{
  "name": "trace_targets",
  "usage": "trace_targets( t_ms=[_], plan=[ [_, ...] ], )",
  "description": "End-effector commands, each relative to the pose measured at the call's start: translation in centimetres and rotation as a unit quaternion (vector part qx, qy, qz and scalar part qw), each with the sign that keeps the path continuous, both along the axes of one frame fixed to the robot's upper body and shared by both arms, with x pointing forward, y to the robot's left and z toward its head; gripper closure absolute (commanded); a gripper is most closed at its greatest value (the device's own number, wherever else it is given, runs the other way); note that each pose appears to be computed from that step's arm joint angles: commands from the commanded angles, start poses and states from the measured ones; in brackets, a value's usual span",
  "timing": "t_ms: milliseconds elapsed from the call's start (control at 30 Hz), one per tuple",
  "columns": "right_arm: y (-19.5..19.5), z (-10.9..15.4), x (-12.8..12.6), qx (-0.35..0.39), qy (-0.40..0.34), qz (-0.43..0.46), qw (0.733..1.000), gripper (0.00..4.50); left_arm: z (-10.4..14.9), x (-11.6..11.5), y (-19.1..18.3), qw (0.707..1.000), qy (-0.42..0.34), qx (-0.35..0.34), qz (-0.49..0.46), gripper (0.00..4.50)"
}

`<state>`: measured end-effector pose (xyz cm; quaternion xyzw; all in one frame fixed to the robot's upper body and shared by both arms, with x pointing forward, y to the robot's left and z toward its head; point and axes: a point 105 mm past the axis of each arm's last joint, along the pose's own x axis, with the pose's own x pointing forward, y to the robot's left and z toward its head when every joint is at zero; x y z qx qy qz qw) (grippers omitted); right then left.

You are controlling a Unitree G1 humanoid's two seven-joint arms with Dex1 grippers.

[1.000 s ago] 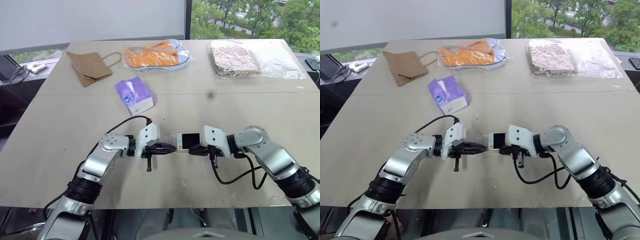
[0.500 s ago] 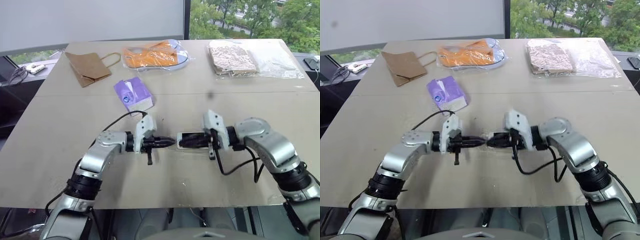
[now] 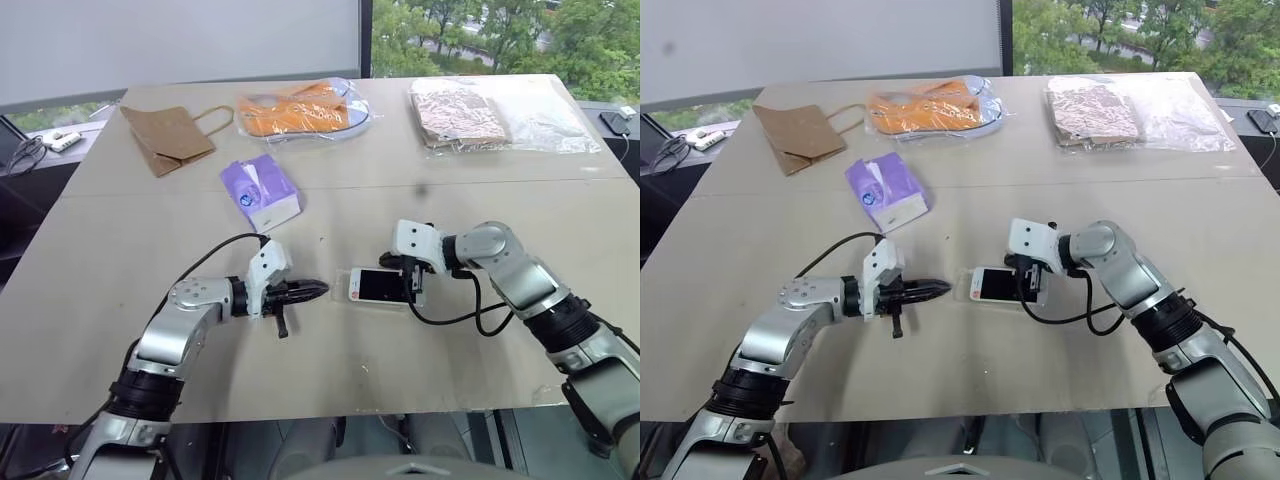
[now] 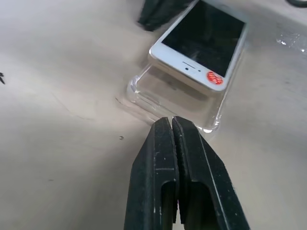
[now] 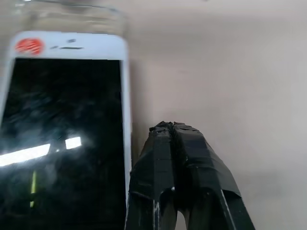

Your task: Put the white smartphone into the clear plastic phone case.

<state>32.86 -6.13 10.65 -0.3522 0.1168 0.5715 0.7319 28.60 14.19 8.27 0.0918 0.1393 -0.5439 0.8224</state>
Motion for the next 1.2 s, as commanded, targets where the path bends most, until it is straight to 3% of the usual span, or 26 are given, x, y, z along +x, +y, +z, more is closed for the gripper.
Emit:
trace_targets(
  t_ms=[33, 367, 567, 700, 833, 1000, 1200],
  plan=[
    [0.6, 1.3, -0.7, 0.003, -0.025, 0.029, 0.999, 4.50, -0.4, 0.0, 0.7, 1.000, -0.010, 0.000, 0.008, 4.44],
    [1.5, 1.7, -2.7, 0.023, -0.008, 0.073, 0.997, 4.50, -2.6, -0.4, 0.8, 1.000, 0.002, 0.008, -0.004, 4.44],
    [1.5, 1.8, -2.4, 0.026, -0.020, 0.062, 0.998, 4.50, -3.3, -1.5, 0.3, 0.999, 0.009, 0.006, -0.033, 4.44],
    [0.4, 3.4, -1.5, 0.055, -0.027, 0.024, 0.998, 4.50, -3.5, -2.2, 0.0, 0.999, 0.020, 0.002, -0.049, 4.44],
    [0.1, 4.7, -2.6, 0.088, 0.007, 0.024, 0.996, 4.50, -3.5, -2.6, -0.4, 0.998, 0.028, -0.004, -0.059, 4.44],
    [1.2, 2.9, -4.2, 0.087, 0.053, 0.040, 0.994, 4.50, -3.3, -2.6, -1.2, 0.997, 0.031, -0.015, -0.068, 4.44],
    [0.5, -0.3, -3.7, 0.029, 0.046, 0.022, 0.998, 4.50, -3.0, -2.8, -1.9, 0.997, 0.033, -0.020, -0.073, 4.44]
  ],
)
